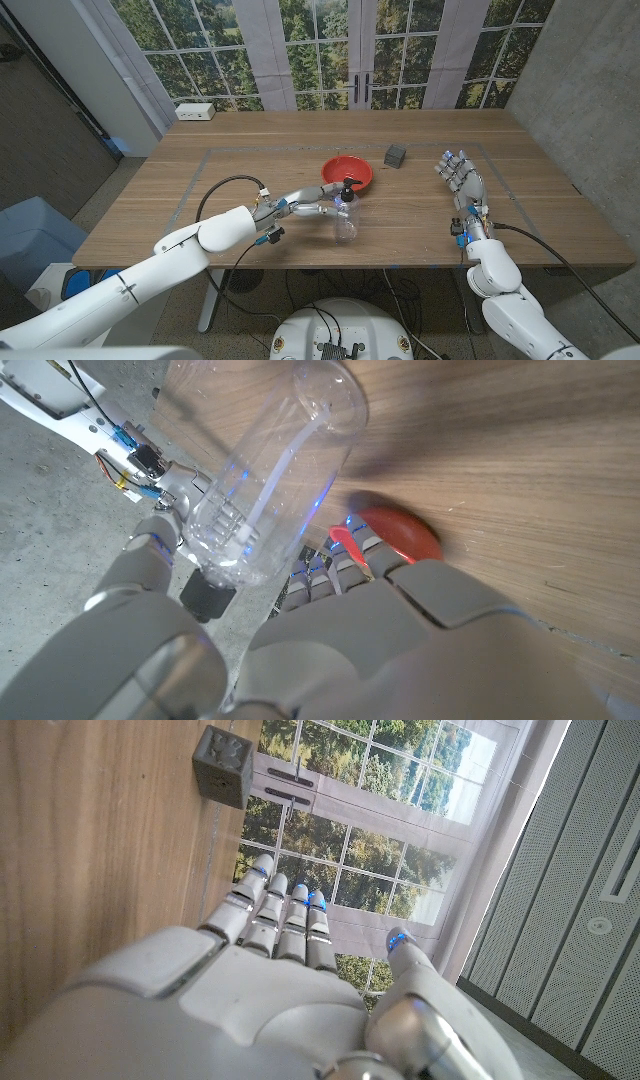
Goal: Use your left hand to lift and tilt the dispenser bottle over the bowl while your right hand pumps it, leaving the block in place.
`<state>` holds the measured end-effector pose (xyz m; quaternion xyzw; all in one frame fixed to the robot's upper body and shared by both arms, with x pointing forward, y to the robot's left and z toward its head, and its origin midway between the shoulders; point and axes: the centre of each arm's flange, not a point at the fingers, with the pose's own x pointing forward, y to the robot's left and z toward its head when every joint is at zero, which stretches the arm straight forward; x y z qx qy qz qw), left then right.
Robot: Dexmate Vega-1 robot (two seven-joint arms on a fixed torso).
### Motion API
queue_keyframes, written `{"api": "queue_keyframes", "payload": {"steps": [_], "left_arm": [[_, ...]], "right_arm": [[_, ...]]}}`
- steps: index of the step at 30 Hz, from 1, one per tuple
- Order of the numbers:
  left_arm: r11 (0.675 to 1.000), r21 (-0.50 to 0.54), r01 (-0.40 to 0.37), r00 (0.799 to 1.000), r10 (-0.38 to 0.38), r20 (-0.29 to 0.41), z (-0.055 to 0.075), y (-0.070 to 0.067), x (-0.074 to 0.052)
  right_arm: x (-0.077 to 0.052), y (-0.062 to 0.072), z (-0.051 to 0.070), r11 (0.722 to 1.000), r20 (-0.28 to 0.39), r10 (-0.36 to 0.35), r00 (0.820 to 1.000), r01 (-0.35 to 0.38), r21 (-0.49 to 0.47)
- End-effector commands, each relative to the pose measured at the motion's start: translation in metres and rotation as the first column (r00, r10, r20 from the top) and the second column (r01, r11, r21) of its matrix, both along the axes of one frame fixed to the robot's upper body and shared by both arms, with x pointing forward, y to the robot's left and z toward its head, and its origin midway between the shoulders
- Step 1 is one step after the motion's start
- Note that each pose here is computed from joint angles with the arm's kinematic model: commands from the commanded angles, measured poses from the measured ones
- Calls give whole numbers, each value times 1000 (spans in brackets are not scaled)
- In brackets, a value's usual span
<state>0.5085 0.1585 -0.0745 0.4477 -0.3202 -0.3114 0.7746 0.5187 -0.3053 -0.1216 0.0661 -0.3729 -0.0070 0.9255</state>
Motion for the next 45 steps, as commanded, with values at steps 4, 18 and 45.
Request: {"api": "queue_keyframes", "payload": {"steps": [4, 18, 45], "left_arm": [[999, -13, 46, 998, -46, -38, -8, -12, 14], [991, -36, 127, 980, -131, -149, -15, -29, 23], [972, -236, -1, 998, -15, -65, -14, -18, 10]], "right_arm": [[-6, -4, -4, 1000, -2, -20, 1000, 20, 0], [-10, -7, -4, 1000, 6, -30, 1000, 30, 2], [-11, -4, -6, 1000, 9, -28, 1000, 28, -2]]}}
